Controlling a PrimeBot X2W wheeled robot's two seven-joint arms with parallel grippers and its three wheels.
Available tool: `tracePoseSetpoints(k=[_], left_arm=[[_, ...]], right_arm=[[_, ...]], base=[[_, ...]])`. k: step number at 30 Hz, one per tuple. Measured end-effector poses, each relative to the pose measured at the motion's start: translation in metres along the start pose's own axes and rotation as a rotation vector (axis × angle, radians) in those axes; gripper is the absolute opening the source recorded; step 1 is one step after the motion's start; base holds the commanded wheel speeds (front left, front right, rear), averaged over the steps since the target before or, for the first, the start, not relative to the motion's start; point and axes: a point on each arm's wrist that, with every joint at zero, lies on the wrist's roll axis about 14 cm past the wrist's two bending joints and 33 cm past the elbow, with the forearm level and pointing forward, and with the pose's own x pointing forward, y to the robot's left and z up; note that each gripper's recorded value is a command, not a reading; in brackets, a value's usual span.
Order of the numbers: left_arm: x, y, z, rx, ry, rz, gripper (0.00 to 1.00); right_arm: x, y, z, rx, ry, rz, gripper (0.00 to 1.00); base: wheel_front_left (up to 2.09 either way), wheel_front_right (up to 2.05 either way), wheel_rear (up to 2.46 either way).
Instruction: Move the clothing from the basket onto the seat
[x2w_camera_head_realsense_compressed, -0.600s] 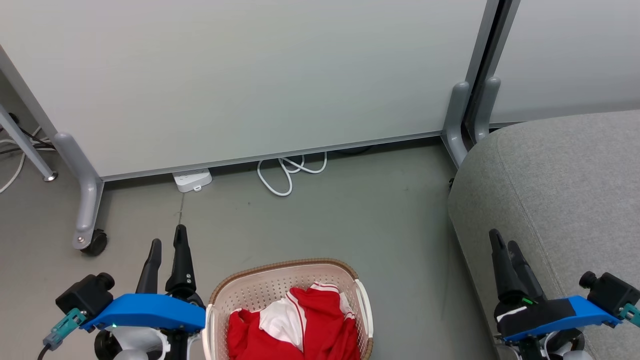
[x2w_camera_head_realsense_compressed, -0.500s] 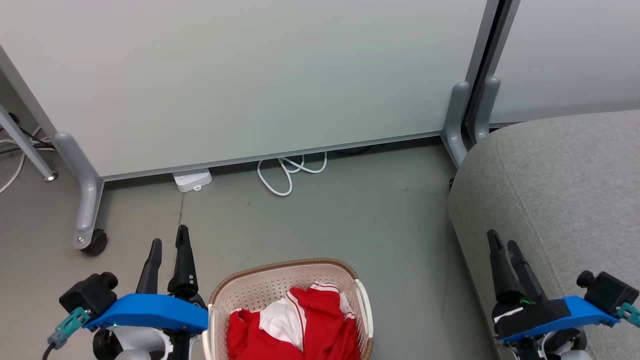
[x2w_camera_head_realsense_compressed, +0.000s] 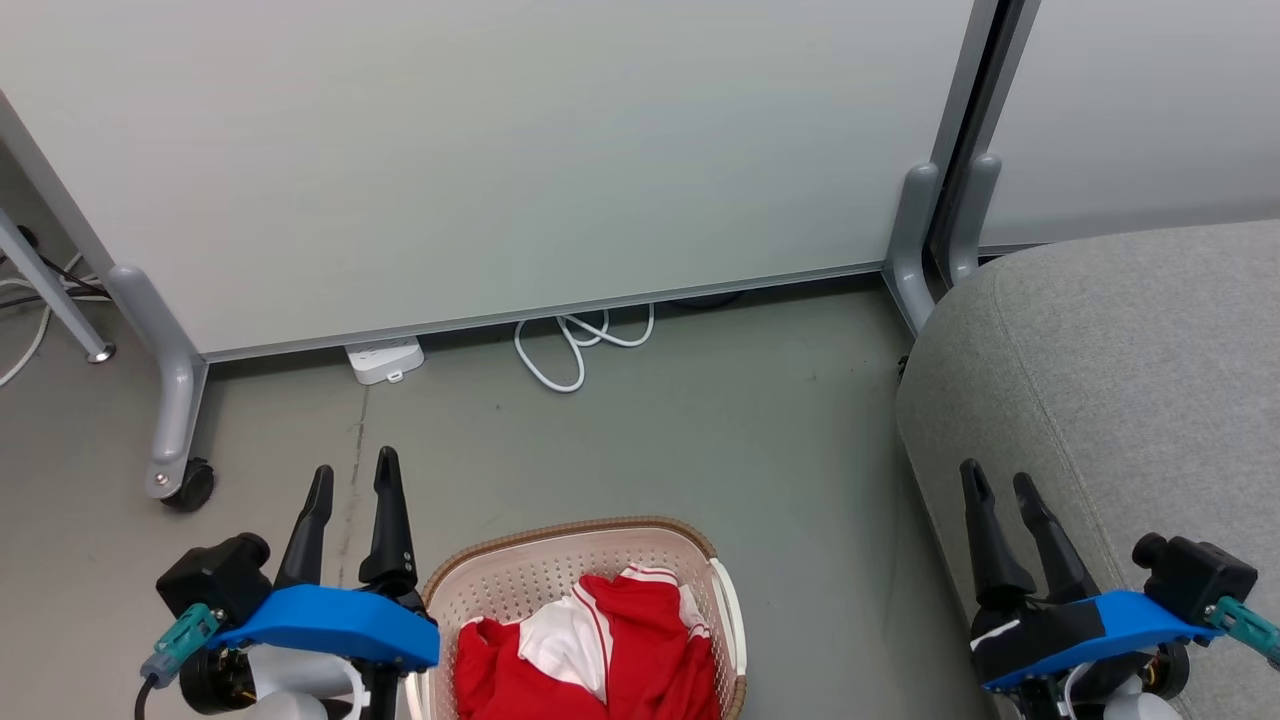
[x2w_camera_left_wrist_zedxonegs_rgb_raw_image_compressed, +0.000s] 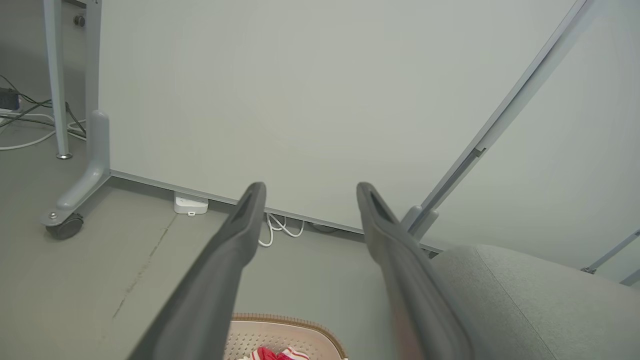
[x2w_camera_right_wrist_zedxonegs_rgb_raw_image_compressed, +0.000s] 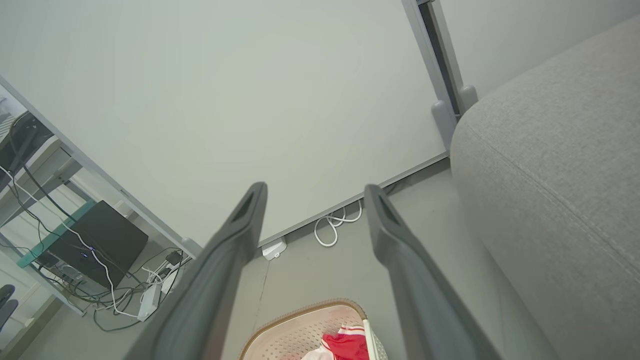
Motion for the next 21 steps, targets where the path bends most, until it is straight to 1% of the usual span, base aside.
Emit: tracePoseSetpoints(k=[21], left_arm=[[0.0003, -0.0069, 0.0046, 0.207, -0.039, -0.041, 1.00]], right_arm=[[0.0011, 0.0100, 0.0011, -0.205, -0.020, 0.049, 1.00]], base=[[0.00, 0.00, 0.00]])
